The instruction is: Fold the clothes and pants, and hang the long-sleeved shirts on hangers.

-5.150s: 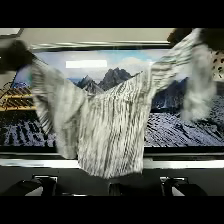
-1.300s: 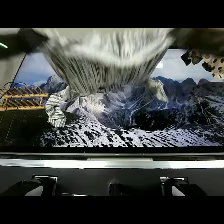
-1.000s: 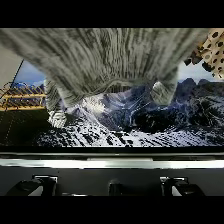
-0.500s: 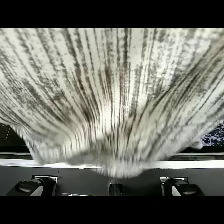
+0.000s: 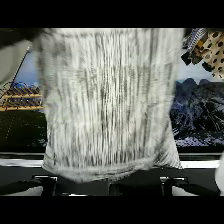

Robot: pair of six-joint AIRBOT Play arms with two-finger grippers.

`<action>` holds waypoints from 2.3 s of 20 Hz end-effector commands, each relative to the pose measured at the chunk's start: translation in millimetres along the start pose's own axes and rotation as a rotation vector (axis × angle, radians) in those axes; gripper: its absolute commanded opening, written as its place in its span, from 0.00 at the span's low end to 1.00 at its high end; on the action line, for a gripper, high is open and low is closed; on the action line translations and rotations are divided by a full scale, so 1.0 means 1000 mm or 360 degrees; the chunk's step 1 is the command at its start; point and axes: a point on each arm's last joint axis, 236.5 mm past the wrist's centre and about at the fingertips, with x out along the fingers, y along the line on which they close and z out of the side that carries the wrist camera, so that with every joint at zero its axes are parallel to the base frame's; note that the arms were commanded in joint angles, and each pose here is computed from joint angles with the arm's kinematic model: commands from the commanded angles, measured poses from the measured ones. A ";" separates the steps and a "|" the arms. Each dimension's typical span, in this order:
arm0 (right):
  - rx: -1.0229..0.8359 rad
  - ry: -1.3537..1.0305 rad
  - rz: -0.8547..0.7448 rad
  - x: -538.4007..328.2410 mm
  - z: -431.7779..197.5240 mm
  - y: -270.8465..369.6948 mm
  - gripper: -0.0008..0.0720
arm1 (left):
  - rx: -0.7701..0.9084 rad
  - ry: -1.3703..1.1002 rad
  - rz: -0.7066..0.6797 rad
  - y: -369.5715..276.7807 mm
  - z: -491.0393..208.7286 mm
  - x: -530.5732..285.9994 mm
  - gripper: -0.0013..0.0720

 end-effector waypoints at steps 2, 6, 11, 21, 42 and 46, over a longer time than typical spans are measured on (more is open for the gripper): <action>0.0175 0.0246 -0.0159 0.125 -0.087 -0.101 0.05 | -0.0114 0.0147 0.0164 0.089 -0.097 0.140 0.04; 0.0374 0.0357 -0.0193 0.181 -0.149 -0.148 0.05 | -0.0239 0.0301 0.0213 0.125 -0.168 0.186 0.04; 0.0432 0.0583 -0.0259 0.195 -0.207 -0.176 0.12 | -0.0376 0.0714 0.0212 0.129 -0.248 0.186 0.13; 0.0111 0.1122 -0.0294 -0.018 -0.160 -0.140 0.94 | -0.0357 0.1045 0.0498 0.137 -0.177 0.003 0.95; 0.0731 0.1247 -0.0682 -0.056 -0.466 -0.116 0.53 | -0.1160 0.1154 0.0629 0.107 -0.421 -0.182 0.95; 0.0686 0.1331 -0.0702 -0.068 -0.466 -0.113 0.05 | -0.1175 0.1293 0.0672 0.108 -0.443 -0.178 0.95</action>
